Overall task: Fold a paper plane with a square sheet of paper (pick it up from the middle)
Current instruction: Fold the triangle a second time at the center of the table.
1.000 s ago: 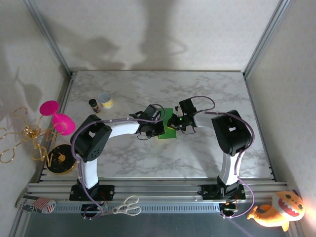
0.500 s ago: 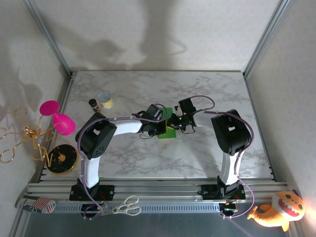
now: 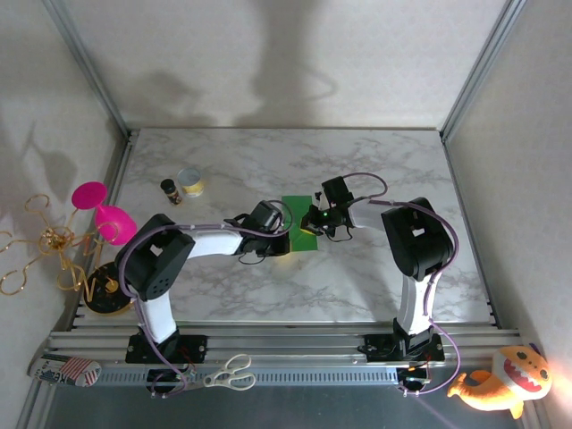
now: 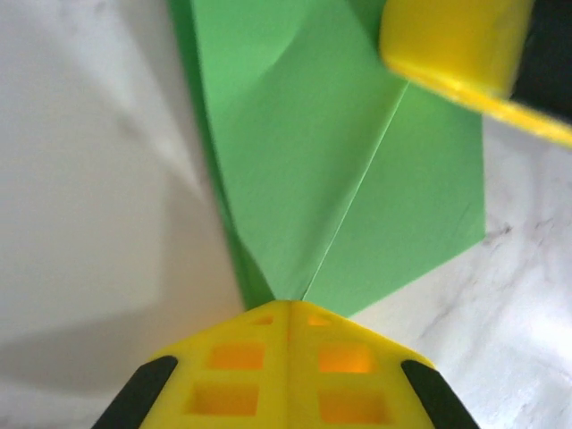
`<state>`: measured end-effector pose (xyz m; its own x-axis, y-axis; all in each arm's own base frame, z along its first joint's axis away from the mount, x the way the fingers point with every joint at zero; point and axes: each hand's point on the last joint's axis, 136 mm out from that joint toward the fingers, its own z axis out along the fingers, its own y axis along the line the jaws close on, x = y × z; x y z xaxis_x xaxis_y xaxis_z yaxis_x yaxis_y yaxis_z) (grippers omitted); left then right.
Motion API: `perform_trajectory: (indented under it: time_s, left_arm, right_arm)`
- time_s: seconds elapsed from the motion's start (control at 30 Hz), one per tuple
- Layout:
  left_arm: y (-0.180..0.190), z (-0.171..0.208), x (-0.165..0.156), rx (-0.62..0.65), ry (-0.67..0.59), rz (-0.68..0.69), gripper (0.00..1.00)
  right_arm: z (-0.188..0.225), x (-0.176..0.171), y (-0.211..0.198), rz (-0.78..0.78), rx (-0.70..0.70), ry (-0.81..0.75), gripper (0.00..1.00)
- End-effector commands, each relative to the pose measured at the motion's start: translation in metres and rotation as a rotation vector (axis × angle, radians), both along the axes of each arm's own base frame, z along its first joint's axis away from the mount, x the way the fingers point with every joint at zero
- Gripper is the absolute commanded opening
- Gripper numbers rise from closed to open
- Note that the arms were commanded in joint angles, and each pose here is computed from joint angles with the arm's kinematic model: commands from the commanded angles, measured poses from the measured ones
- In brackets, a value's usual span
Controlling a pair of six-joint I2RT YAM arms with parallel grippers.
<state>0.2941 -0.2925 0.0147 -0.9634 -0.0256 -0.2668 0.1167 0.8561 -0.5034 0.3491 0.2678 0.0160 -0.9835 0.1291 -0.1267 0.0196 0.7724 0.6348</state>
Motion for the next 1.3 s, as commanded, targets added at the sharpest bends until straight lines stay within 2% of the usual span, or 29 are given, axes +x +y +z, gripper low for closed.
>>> perform_trajectory:
  time_s: [0.0,0.1,0.23,0.4,0.53,0.73,1.1,1.27]
  left_arm:
    - [0.054,-0.034,-0.060,0.223,0.215,-0.043,0.00]
    - [0.042,-0.009,-0.041,0.175,0.160,-0.029,0.00]
    - [0.015,0.041,0.004,0.034,0.028,0.045,0.03]
    - [0.000,0.071,0.057,-0.091,-0.071,0.189,0.10]
    - [-0.011,0.070,0.084,-0.133,-0.084,0.240,0.11]
    - [-0.026,0.057,0.103,-0.138,-0.077,0.238,0.07]
    - [-0.011,0.022,0.109,-0.029,-0.070,0.297,0.03]
    - [-0.003,0.008,0.106,0.003,-0.060,0.322,0.02]
  right_arm:
    - [-0.043,-0.012,-0.031,-0.058,-0.169,0.088,0.03]
    - [-0.034,-0.008,-0.025,-0.049,-0.134,0.071,0.04]
    - [-0.001,0.007,-0.007,-0.033,-0.034,0.008,0.06]
    - [0.054,0.024,0.014,-0.034,0.109,-0.089,0.17]
    - [0.071,0.027,0.005,-0.095,0.111,-0.121,0.25]
    - [0.055,0.019,-0.027,-0.230,0.025,-0.069,0.32]
    - [0.036,0.009,-0.031,-0.274,0.018,0.012,0.43]
    - [0.028,0.005,-0.027,-0.279,0.000,0.045,0.44]
